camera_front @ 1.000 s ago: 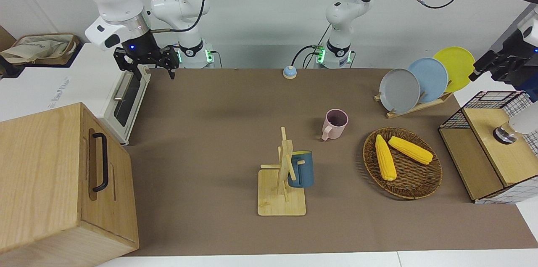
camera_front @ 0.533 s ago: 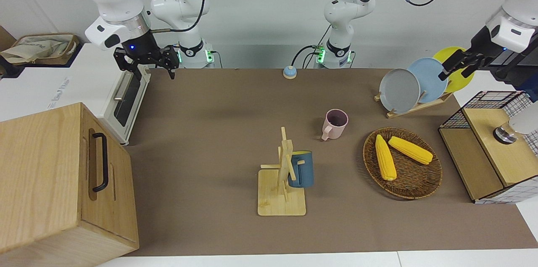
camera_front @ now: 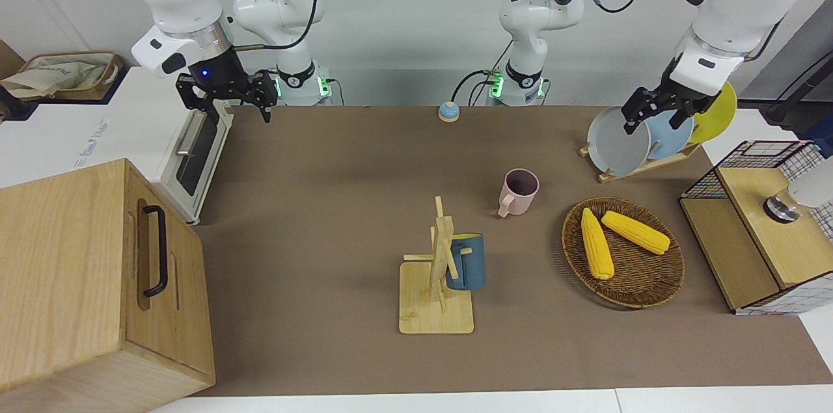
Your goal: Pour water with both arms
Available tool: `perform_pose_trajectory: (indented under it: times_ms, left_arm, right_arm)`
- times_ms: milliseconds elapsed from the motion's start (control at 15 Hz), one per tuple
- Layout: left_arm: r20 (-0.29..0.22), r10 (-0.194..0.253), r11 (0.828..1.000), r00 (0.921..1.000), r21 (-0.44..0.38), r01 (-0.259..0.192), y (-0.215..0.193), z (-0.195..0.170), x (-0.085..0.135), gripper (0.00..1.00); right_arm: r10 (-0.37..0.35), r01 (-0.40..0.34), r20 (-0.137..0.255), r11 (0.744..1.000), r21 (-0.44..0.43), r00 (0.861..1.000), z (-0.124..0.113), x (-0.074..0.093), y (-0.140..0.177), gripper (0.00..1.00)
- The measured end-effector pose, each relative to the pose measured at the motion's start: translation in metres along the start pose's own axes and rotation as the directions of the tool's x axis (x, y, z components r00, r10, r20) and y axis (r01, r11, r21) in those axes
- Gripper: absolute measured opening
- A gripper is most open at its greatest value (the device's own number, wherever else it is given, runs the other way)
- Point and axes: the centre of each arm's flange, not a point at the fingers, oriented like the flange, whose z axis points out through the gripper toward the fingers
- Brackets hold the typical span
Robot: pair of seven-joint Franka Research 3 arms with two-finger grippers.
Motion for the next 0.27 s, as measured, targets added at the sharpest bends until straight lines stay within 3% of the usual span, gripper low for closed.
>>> perform_pose_trajectory:
  times_ms: [133,267]
  left_arm:
    - [-0.048,0.027,1.000,0.9985,-0.007,-0.028,0.016,-0.004,0.004,1.00]
    - [-0.063,0.061,0.998,0.9961,-0.013,-0.062,0.036,-0.006,0.003,1.00]
  right_arm:
    - [0.000,0.000,0.000,1.000,0.000,1.000,0.000,0.000,0.000,0.99]
    - [0.000,0.000,0.000,1.000,0.000,1.000,0.000,0.000,0.000,0.99]
